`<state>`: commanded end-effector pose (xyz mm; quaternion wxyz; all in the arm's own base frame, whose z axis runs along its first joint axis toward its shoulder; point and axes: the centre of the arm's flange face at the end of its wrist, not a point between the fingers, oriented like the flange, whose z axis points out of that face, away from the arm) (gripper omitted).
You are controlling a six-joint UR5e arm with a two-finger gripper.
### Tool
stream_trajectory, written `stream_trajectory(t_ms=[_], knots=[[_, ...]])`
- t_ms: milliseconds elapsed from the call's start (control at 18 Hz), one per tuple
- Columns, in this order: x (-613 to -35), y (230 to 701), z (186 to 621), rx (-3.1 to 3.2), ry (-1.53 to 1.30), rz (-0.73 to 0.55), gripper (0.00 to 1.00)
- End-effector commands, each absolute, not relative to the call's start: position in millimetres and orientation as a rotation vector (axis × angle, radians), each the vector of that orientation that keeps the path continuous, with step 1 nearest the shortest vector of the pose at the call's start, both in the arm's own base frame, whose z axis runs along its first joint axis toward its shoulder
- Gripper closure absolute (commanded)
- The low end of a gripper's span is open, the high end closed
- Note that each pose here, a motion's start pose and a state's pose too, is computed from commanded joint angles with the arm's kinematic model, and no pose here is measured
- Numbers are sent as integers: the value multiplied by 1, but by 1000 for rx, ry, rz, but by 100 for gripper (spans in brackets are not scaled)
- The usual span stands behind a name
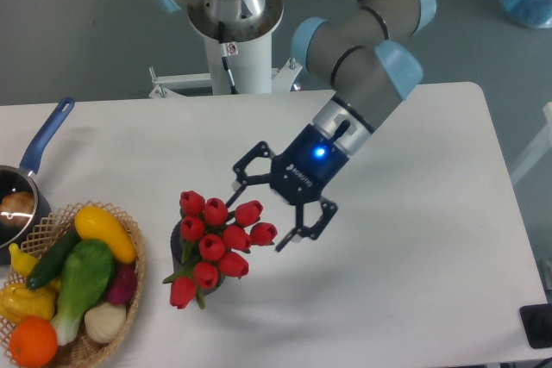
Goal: Insert the flowers into the vase
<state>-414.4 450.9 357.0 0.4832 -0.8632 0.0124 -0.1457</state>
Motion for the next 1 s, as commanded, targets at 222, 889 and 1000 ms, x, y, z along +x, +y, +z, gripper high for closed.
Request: stream_trajectory(t_ms=[222,889,1000], knots=[[-418,441,356,-2264,8,-229,0],[-451,390,350,-2700,244,252,0],[-454,388,350,-2725,242,273,0]])
